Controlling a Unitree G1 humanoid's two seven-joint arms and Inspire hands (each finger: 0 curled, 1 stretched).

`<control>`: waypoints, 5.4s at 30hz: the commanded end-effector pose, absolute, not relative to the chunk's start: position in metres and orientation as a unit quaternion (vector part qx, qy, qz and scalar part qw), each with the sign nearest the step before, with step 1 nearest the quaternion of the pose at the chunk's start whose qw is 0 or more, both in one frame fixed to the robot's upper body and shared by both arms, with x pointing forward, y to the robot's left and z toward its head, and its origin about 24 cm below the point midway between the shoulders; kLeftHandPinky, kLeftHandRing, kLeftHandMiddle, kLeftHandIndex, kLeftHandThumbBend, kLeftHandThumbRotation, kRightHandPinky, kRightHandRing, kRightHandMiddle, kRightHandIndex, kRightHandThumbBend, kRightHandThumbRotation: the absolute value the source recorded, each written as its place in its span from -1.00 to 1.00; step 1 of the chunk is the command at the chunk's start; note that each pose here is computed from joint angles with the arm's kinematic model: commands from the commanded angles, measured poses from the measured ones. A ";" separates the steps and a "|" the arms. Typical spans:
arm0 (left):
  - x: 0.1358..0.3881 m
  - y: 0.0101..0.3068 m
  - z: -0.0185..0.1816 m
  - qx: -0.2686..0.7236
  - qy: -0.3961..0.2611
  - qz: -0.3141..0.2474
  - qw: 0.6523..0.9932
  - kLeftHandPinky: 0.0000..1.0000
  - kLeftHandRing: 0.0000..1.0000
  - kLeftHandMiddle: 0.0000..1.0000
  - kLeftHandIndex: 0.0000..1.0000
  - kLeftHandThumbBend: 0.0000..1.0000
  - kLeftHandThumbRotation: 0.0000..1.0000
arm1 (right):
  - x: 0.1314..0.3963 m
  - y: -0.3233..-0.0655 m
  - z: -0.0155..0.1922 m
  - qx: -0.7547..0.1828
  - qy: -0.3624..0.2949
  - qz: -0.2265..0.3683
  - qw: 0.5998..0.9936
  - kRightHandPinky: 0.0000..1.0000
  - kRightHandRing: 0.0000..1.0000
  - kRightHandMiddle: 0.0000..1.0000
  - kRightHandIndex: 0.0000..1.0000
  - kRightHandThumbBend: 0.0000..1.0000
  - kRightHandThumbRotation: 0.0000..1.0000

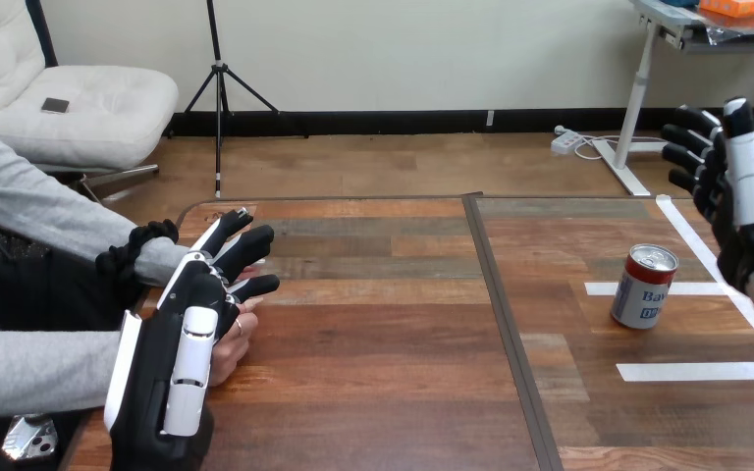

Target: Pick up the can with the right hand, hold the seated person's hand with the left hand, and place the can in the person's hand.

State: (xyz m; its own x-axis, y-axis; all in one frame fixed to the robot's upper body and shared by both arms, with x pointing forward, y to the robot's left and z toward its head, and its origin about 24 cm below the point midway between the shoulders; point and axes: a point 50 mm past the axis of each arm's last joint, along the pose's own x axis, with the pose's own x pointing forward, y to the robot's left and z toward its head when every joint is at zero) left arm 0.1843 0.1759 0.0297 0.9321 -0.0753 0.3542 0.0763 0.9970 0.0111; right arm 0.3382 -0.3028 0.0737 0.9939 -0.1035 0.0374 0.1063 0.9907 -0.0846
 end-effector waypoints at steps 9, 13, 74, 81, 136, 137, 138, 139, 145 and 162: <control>0.194 0.175 0.042 0.003 -0.214 -0.038 0.976 0.55 0.69 0.64 0.72 -0.05 1.00 | 0.362 -0.307 0.117 -0.057 -0.042 -0.083 0.994 0.83 0.77 0.73 0.76 0.84 1.00; 0.194 0.176 0.042 0.004 -0.215 -0.037 0.976 0.55 0.69 0.64 0.72 -0.08 1.00 | 0.362 -0.309 0.118 -0.063 -0.035 -0.088 0.994 0.83 0.77 0.74 0.76 0.84 1.00; 0.190 0.178 0.042 0.011 -0.214 -0.031 0.976 0.53 0.66 0.61 0.70 -0.11 1.00 | 0.349 -0.312 0.072 -0.006 0.072 -0.130 0.989 1.00 0.98 0.93 0.94 0.75 1.00; 0.191 0.177 0.041 0.008 -0.212 -0.033 0.977 0.52 0.66 0.61 0.70 -0.09 1.00 | 0.347 -0.310 0.066 -0.010 0.080 -0.130 0.988 0.99 0.95 0.91 0.92 0.81 1.00; 0.192 0.180 0.041 0.013 -0.220 -0.037 0.975 0.50 0.69 0.62 0.71 -0.10 1.00 | 0.331 -0.286 0.020 -0.006 0.137 -0.108 0.985 1.00 0.95 0.94 0.92 1.00 0.80; 0.192 0.180 0.041 0.013 -0.220 -0.037 0.975 0.50 0.69 0.62 0.71 -0.10 1.00 | 0.331 -0.286 0.020 -0.008 0.138 -0.109 0.984 1.00 0.95 0.94 0.92 1.00 0.78; 0.192 0.180 0.041 0.013 -0.219 -0.037 0.975 0.50 0.69 0.62 0.71 -0.10 1.00 | 0.330 -0.286 0.020 -0.012 0.140 -0.108 0.984 1.00 0.95 0.94 0.93 1.00 0.78; 0.191 0.181 0.041 0.013 -0.218 -0.036 0.975 0.50 0.69 0.62 0.71 -0.09 1.00 | 0.330 -0.286 0.019 -0.015 0.141 -0.108 0.984 1.00 0.95 0.94 0.93 1.00 0.77; 0.191 0.180 0.043 0.016 -0.216 -0.028 0.976 0.51 0.69 0.62 0.71 -0.04 1.00 | 0.329 -0.286 0.017 -0.018 0.142 -0.106 0.984 0.99 0.96 0.95 0.95 1.00 0.74; 0.191 0.181 0.043 0.016 -0.219 -0.029 0.975 0.55 0.68 0.61 0.69 0.02 1.00 | 0.328 -0.287 0.018 -0.016 0.137 -0.105 0.985 1.00 0.97 0.97 0.97 1.00 0.61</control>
